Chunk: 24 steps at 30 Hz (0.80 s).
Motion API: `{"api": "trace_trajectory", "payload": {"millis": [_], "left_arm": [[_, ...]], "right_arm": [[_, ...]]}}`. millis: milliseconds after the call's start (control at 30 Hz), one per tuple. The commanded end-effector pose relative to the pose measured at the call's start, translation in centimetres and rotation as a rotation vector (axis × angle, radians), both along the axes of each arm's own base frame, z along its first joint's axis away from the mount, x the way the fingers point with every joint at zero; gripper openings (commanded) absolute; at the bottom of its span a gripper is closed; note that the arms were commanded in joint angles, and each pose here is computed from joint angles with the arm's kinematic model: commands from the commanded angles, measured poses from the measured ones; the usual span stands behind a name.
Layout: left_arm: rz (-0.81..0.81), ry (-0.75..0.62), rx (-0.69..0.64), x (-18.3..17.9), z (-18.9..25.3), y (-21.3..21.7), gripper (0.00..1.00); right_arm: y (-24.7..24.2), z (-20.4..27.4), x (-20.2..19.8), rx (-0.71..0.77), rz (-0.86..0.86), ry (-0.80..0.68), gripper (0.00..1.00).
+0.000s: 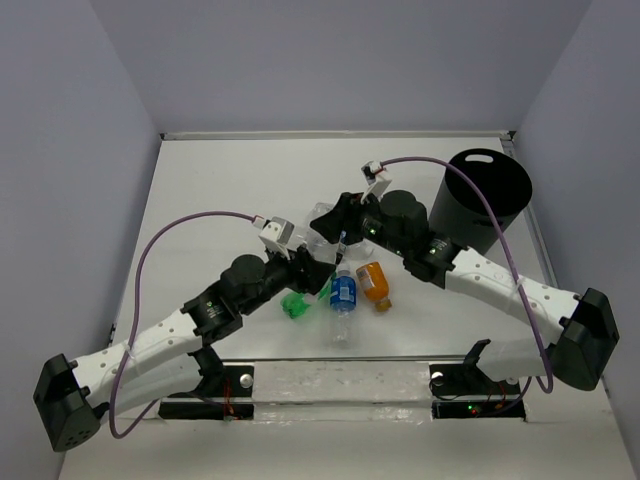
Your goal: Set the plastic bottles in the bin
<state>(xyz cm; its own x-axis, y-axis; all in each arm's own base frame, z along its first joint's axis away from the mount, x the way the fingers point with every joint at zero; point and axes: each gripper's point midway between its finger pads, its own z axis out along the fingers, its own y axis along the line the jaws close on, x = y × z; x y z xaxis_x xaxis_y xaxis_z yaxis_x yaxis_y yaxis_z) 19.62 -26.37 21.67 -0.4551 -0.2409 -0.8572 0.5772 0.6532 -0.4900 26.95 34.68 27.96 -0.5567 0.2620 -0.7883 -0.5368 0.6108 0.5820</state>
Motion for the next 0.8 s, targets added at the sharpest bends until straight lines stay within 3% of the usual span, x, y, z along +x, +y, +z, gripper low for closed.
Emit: {"api": "trace_trajectory", "payload": {"millis": [0, 33, 67, 100, 233, 433, 500, 667, 767], "left_arm": [[-0.015, -0.091, -0.067, -0.1, 3.3, -0.5, 0.78], [-0.009, -0.091, -0.065, -0.1, 3.3, -0.4, 0.87], [-0.006, -0.1, -0.072, -0.1, 3.8, -0.3, 0.96], [-0.008, -0.103, -0.071, -0.2, 4.0, -0.2, 0.99], [0.003, -0.116, -0.046, -0.2, 5.0, 0.4, 0.99], [-0.038, -0.175, 0.0, -1.6, 8.3, 1.8, 0.99], [-0.053, -0.219, -0.025, -2.4, 10.8, 2.6, 0.99], [0.072, -0.269, 0.084, -2.0, 12.4, 6.8, 0.99], [0.15, -0.286, 0.11, -1.2, 12.1, 8.2, 0.99]], "right_arm": [[-0.1, 3.5, 0.3, 0.092, -0.026, -0.069, 0.5], [-0.6, 4.0, 0.6, 0.099, -0.053, -0.082, 0.4], [-1.0, 4.4, 1.0, 0.098, -0.082, -0.097, 0.36], [-1.6, 4.7, 1.5, 0.099, -0.107, -0.11, 0.35], [-4.0, 7.6, 3.2, 0.102, -0.183, -0.188, 0.35], [-12.4, 14.4, 7.7, 0.083, -0.414, -0.326, 0.35], [-16.7, 15.7, 9.0, -0.004, -0.563, -0.374, 0.35], [-29.6, 19.0, 10.7, -0.316, -1.093, -0.474, 0.35], [-34.6, 18.6, 11.7, -0.361, -1.198, -0.454, 0.35]]}}
